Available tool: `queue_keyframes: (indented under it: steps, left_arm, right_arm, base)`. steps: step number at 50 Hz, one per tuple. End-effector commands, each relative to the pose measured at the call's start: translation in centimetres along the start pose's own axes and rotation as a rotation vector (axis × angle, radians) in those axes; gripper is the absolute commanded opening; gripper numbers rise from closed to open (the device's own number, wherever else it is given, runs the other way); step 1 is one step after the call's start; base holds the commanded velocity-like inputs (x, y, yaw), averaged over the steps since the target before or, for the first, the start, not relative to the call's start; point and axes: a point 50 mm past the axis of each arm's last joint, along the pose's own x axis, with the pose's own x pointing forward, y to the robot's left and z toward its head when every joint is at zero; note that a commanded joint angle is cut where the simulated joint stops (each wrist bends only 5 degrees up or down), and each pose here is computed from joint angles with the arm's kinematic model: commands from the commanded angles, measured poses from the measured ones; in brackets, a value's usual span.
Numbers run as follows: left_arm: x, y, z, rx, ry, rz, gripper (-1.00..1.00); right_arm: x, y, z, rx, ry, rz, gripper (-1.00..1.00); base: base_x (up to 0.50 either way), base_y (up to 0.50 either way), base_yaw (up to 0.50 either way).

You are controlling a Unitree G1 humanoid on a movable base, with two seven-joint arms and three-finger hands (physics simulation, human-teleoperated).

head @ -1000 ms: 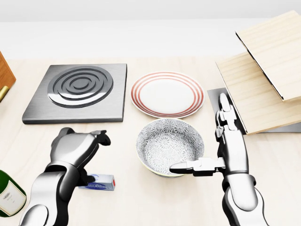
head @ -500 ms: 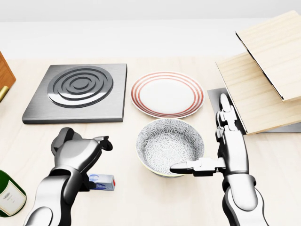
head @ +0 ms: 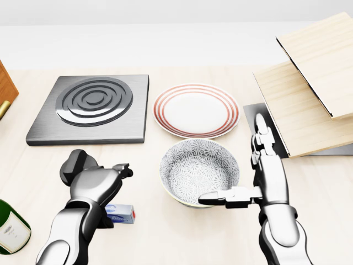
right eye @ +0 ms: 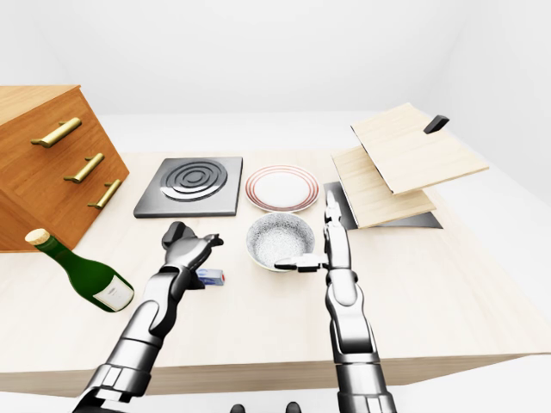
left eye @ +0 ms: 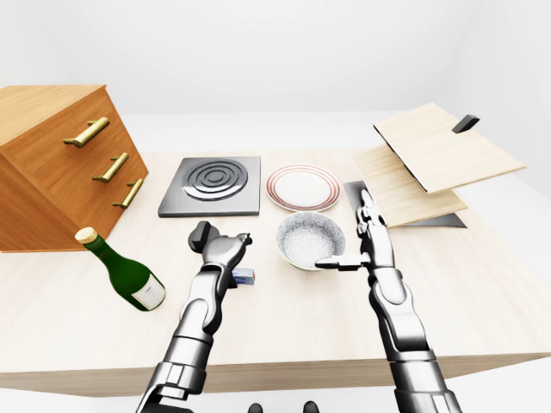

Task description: Pick up the cream cheese and put it in the bowl.

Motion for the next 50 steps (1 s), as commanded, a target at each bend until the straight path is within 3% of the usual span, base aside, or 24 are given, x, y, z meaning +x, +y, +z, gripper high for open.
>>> queue_keyframes:
  steps: [1, 14, 17, 18, 19, 23, 28, 34, 37, 50]
  left_arm:
    - [1.1, -0.3, 0.6, 0.022, 0.001, 0.017, 0.40]
    - [1.4, -0.8, 0.8, 0.043, 0.004, 0.012, 0.41]
    - [1.5, -0.8, 0.7, 0.045, 0.006, 0.011, 0.33]
    - [1.5, -0.8, 0.7, 0.044, 0.007, 0.011, 0.25]
    - [1.4, -0.8, 0.7, 0.043, 0.007, 0.011, -0.01]
    - [1.4, -1.0, 0.5, 0.037, 0.012, 0.003, -0.26]
    - [1.4, -1.6, 0.4, 0.056, 0.017, -0.020, -0.36]
    - [1.3, -1.4, 0.5, 0.054, 0.015, -0.019, -1.00]
    - [1.3, -1.2, 0.5, 0.052, 0.014, -0.012, -1.00]
    - [-1.1, 4.1, 1.2, 0.040, -0.020, 0.072, -1.00]
  right_arm:
    - [0.2, 0.0, 0.1, 0.006, -0.002, 0.002, 1.00]
    - [0.1, 0.1, -0.2, 0.002, 0.011, 0.006, 1.00]
    - [0.2, 0.1, -0.3, 0.002, 0.015, 0.005, 1.00]
    - [0.2, 0.1, -0.4, 0.002, 0.018, 0.006, 1.00]
    - [0.2, 0.1, -0.4, 0.001, 0.020, 0.006, 1.00]
    - [0.2, 0.2, -0.4, 0.001, 0.020, 0.007, 1.00]
    - [0.1, 0.2, -0.4, 0.002, 0.017, 0.007, 1.00]
    - [0.2, 0.1, -0.4, 0.003, 0.020, 0.004, 1.00]
    - [0.2, 0.1, -0.4, 0.002, 0.021, 0.004, 1.00]
    - [0.3, 0.2, -0.6, 0.001, 0.028, 0.005, 1.00]
  base:
    - [0.00, 0.00, 0.00]
    - [0.00, 0.00, 0.00]
    - [0.00, 0.00, 0.00]
    - [0.00, 0.00, 0.00]
    - [0.00, 0.00, 0.00]
    - [0.00, 0.00, 0.00]
    - [0.00, 0.00, 0.00]
    - [0.00, 0.00, 0.00]
    - [0.00, 0.00, 0.00]
    - [0.00, 0.00, 0.00]
